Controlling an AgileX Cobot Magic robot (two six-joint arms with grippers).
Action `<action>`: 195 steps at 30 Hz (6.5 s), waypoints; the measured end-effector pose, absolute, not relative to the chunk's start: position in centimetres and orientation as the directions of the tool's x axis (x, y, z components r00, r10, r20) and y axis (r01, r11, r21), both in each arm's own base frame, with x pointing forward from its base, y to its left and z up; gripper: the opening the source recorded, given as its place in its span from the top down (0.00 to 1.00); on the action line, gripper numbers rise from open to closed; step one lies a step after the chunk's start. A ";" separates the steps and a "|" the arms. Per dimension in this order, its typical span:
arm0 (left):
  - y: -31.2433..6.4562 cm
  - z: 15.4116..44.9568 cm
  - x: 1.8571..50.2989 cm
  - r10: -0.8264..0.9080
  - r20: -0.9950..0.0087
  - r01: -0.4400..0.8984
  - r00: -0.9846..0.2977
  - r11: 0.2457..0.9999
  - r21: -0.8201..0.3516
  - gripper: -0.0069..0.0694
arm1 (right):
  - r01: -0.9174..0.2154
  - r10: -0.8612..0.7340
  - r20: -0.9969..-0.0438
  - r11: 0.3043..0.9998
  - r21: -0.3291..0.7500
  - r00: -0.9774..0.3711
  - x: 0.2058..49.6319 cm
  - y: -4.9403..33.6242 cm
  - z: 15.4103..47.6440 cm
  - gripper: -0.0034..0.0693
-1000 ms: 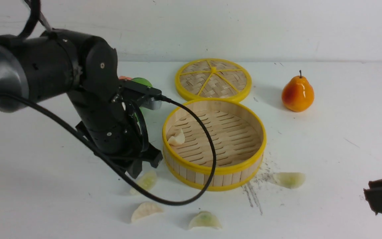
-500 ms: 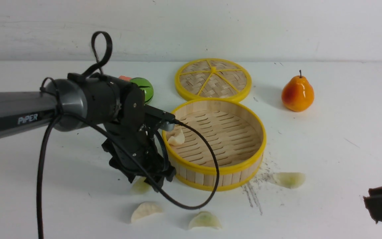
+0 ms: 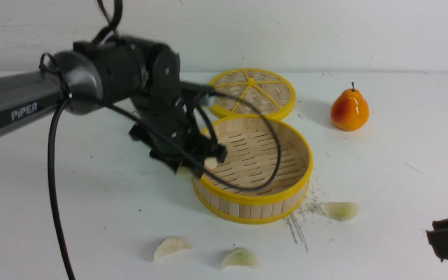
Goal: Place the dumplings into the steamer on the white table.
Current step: 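Place the dumpling into the bamboo steamer basket with the left gripper, then reach for and grasp a dumpling on the table with the left gripper, then place the dumpling into the bamboo steamer basket with the left gripper, then reach for and grasp a dumpling on the table with the left gripper, then place the dumpling into the bamboo steamer basket with the left gripper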
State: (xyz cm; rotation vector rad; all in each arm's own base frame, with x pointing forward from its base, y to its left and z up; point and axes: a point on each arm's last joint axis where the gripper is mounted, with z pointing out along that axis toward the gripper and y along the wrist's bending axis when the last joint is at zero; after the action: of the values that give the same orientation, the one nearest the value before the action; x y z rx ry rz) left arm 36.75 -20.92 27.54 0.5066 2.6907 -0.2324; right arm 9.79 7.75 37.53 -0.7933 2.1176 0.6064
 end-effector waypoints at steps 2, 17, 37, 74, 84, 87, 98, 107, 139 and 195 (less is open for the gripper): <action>-22.8 30.2 37.0 0.278 -0.478 0.380 -0.833 0.916 -0.129 0.54 | -0.706 -0.334 -0.798 0.691 0.154 -0.502 9.8 7.7 37.5 0.85; -30.6 23.2 44.4 0.087 -0.507 0.256 -0.857 0.927 -0.273 0.54 | -0.709 -0.352 -0.786 0.689 0.150 -0.509 9.7 7.7 37.4 0.82; -28.2 33.7 41.7 0.176 -0.583 0.339 -0.793 0.923 -0.182 0.18 | -0.708 -0.363 -0.782 0.693 0.138 -0.508 9.7 7.6 37.3 0.81; -19.4 18.1 29.9 0.720 -0.201 0.713 -0.664 0.691 0.120 0.34 | -0.705 -0.355 -0.788 0.696 0.136 -0.502 9.8 7.6 37.4 0.79; -19.8 16.7 30.4 0.674 -0.152 0.669 -0.723 0.738 0.090 0.68 | -0.706 -0.358 -0.786 0.695 0.136 -0.504 9.8 7.6 37.3 0.79; -20.1 18.4 30.9 0.621 -0.152 0.616 -0.769 0.783 0.081 0.67 | -0.705 -0.357 -0.787 0.696 0.135 -0.503 9.8 7.6 37.4 0.78; -24.8 30.8 37.1 0.214 -0.556 0.340 -0.803 0.931 -0.134 0.67 | -0.702 -0.348 -0.796 0.700 0.131 -0.496 9.9 7.6 37.4 0.78; -28.4 24.7 43.2 0.096 -0.525 0.220 -0.845 0.959 -0.178 0.67 | -0.702 -0.348 -0.796 0.700 0.131 -0.496 9.9 7.6 37.4 0.77; -26.3 38.3 33.8 0.467 -0.560 0.571 -0.685 0.821 -0.014 0.27 | -0.697 -0.346 -0.796 0.706 0.128 -0.497 9.5 7.4 37.5 0.75; -26.4 27.7 39.9 0.350 -0.424 0.414 -0.836 0.908 -0.067 0.65 | -0.509 -0.297 -0.816 0.861 -0.004 -0.495 8.8 4.6 35.8 0.72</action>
State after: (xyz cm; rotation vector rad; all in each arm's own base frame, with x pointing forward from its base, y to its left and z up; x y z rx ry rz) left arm 39.87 -26.43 27.70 0.5574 2.6614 -0.2179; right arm 8.81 4.64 35.82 -0.5837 2.1233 0.2961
